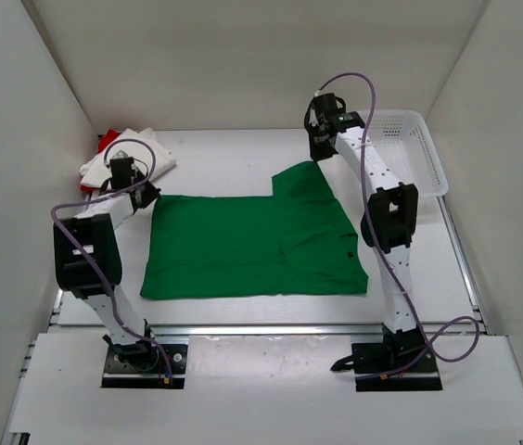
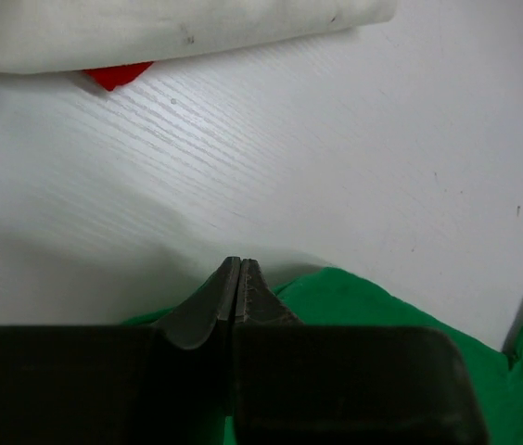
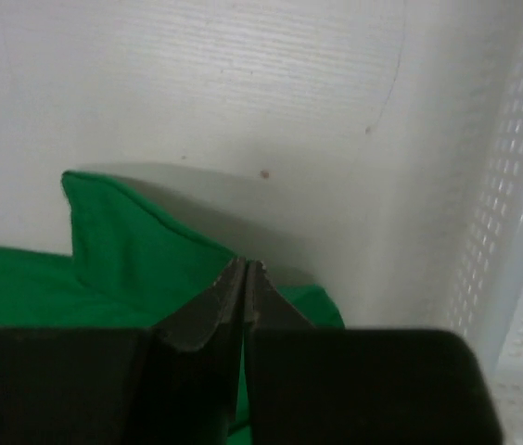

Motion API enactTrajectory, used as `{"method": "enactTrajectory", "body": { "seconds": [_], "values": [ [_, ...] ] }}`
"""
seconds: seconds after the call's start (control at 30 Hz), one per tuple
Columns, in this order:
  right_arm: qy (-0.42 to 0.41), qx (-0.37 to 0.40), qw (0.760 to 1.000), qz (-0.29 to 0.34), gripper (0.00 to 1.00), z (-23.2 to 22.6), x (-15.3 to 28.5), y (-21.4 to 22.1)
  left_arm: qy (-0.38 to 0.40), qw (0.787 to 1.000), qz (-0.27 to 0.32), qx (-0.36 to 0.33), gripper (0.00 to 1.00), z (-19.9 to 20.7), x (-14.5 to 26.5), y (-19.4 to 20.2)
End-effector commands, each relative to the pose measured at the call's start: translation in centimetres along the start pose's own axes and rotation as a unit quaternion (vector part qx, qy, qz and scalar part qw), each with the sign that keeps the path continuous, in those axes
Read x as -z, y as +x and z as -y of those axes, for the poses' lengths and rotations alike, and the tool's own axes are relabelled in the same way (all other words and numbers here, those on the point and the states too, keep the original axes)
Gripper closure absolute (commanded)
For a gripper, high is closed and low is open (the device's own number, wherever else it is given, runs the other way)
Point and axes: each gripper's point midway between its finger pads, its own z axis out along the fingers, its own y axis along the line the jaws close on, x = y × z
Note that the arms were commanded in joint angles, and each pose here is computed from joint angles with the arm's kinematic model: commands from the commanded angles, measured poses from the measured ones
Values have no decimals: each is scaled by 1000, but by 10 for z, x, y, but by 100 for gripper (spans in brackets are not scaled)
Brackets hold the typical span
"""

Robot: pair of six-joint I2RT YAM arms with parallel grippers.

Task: Fold and stack the t-shirts
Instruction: Fold the other side of the tshirt into a rectangle

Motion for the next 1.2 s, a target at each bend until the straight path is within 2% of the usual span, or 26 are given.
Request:
{"method": "enactTrajectory", "body": {
  "seconds": [0.0, 0.17, 0.33, 0.63, 0.83, 1.17],
  "values": [
    [31, 39, 999, 20, 100, -10, 46, 9, 44, 999, 24, 4, 100, 17, 24, -15],
    [4, 10, 998, 62, 100, -6, 76, 47, 44, 999, 18, -4, 100, 17, 31, -7],
    [-10, -20, 997, 74, 100, 0, 103, 94, 45, 999, 20, -12, 100, 11, 45, -4],
    [-27, -41, 993, 112, 100, 11, 150, 152, 15, 999, 35, -22, 100, -10, 66, 2],
    [-29, -70, 988, 136, 99, 24, 175, 172, 23, 998, 56, -16, 100, -14, 94, -2],
    [-69, -131, 981, 128, 100, 24, 174, 241, 5, 999, 27, 35, 100, -60, 105, 40]
  ]
}}
